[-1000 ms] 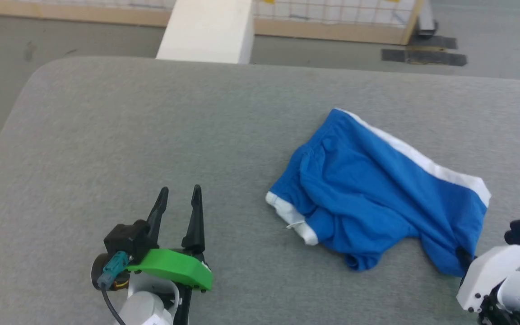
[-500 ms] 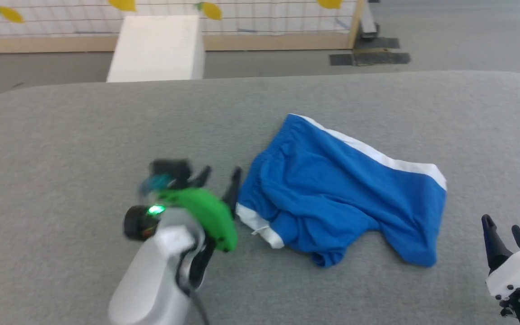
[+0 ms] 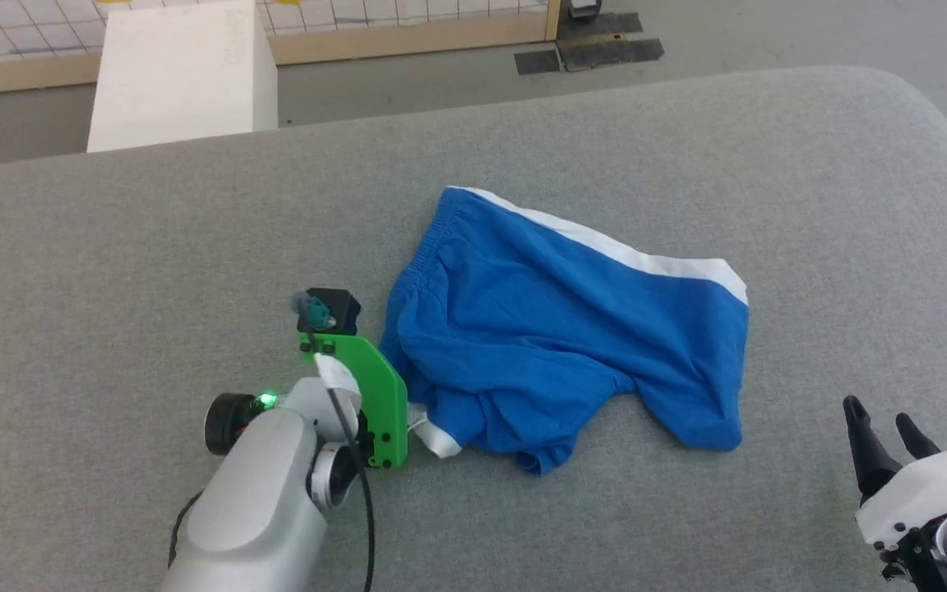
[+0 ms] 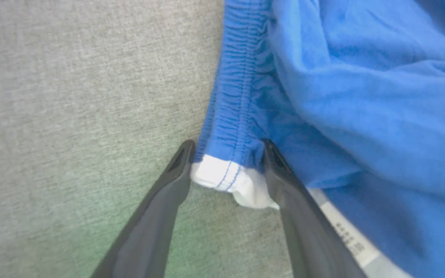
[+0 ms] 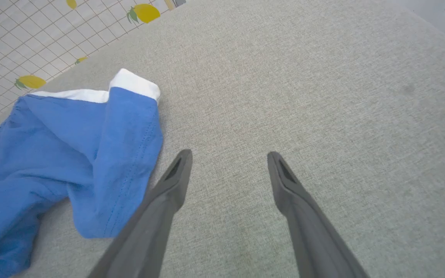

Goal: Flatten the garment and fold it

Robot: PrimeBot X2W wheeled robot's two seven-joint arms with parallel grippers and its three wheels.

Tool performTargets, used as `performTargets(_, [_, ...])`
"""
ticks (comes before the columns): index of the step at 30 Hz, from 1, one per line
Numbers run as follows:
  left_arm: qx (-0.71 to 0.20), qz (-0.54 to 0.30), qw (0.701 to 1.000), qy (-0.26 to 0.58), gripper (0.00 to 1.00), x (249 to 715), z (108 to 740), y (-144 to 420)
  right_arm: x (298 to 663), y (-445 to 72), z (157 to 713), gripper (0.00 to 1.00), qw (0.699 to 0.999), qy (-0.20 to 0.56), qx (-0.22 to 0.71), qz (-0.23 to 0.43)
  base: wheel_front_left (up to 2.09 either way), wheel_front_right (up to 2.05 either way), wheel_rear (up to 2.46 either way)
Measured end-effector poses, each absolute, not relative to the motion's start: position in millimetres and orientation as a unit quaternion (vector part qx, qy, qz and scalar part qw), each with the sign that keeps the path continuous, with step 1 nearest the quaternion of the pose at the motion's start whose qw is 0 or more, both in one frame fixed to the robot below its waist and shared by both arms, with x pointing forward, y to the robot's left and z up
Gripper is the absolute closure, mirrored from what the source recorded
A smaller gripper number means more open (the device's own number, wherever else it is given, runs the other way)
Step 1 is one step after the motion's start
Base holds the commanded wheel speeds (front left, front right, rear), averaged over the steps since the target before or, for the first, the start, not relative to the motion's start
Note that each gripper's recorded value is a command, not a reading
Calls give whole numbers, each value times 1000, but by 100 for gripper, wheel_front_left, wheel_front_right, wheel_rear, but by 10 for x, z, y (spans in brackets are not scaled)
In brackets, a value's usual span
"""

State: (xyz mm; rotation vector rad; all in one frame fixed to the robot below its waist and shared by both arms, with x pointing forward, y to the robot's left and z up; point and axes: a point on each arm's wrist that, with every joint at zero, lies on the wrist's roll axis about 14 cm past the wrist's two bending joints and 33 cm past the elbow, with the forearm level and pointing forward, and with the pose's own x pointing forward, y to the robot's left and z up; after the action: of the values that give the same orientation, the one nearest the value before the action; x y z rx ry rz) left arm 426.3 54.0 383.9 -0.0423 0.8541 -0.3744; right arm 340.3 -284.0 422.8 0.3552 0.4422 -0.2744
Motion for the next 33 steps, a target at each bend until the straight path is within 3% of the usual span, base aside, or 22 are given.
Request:
performTargets(4, [-90,-167,909,371,100,4404,3992,565,3425,-2792,4184,0,950,224,174,-129,0,0,0])
performTargets(9, [-186,-125,940,257,100,4595,4535,846,3502,-2647,4204,0,954,223,172,-105,0,0,0])
performTargets(15, [-216,-18,951,222,100,4144,4634,1603,3566,-2359,4176,0,955,236,170,-60,0,0,0])
performTargets(20, [-231,72,928,284,100,3413,4295,2047,3701,-2075,4215,0,957,238,164,-15,0,0,0])
performTargets(27, [-292,162,864,376,100,2412,3844,2158,3851,-1715,4296,0,958,236,156,39,0,0,0])
performTargets(29, [-305,162,858,381,2,2324,3835,2110,3874,-1648,4315,0,959,235,154,49,0,0,0])
performTargets(33, [-295,161,882,329,0,2498,4083,2226,3894,-1618,4346,0,959,231,154,54,0,0,0])
